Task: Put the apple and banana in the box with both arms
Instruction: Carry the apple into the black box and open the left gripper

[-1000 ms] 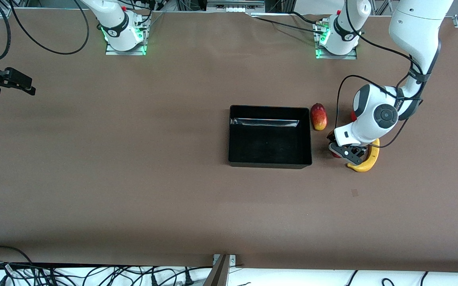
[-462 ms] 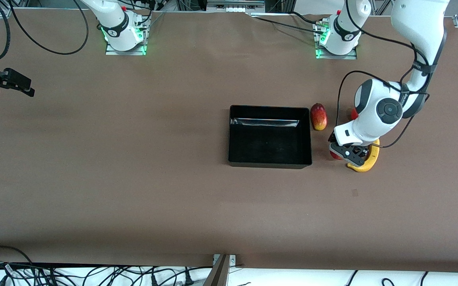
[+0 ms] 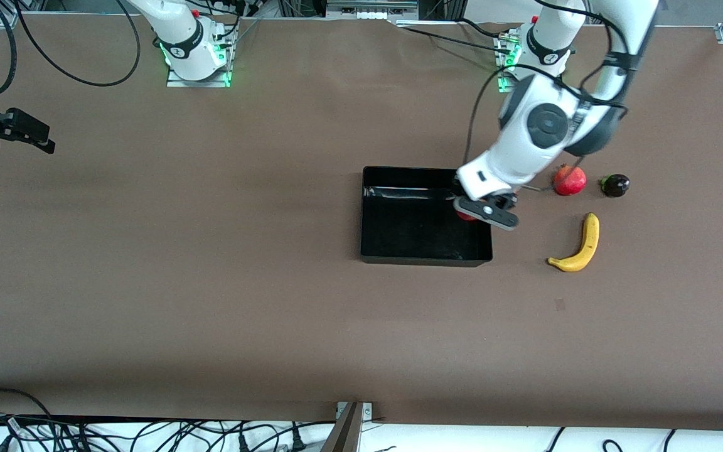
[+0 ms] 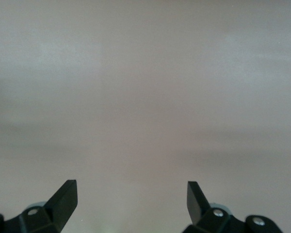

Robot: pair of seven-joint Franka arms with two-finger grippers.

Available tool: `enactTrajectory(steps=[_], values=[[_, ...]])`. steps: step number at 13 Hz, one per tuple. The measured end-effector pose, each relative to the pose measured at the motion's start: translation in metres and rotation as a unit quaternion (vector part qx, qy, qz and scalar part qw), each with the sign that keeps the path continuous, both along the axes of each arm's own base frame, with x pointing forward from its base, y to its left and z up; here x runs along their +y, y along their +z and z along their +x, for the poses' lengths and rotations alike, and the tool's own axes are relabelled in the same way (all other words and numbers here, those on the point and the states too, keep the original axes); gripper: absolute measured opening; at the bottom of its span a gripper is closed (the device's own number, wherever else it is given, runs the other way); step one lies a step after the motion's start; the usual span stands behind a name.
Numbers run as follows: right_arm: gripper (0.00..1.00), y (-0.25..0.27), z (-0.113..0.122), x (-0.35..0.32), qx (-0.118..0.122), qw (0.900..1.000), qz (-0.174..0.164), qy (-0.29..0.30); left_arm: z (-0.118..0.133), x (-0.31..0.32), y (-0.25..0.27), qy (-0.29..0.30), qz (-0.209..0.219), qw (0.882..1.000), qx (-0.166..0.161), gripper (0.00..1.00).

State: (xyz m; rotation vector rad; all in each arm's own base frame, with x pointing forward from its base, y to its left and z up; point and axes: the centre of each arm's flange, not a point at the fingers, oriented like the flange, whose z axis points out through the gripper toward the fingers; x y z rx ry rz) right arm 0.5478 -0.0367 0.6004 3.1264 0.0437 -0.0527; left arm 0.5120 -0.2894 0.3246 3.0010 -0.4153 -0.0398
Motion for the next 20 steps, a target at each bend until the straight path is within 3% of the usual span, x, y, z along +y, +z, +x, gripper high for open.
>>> enactTrajectory(steps=[4,13,16,20], values=[[1.00,0.000,0.000,0.000,0.000,1.000,0.000,0.000,-0.031,-0.080,-0.039,0.023,-0.010,1.000,0.002,0.66],[1.00,0.000,0.000,-0.002,0.000,1.000,0.000,-0.002,-0.032,-0.117,-0.134,0.028,0.000,0.999,0.041,0.66],[1.00,0.000,0.000,-0.002,0.000,1.000,0.000,-0.002,-0.033,-0.129,-0.132,0.029,-0.016,0.999,0.026,0.66],[1.00,0.000,0.000,-0.002,0.000,1.000,0.000,-0.002,-0.023,-0.126,-0.124,0.036,-0.022,0.999,0.015,1.00]])
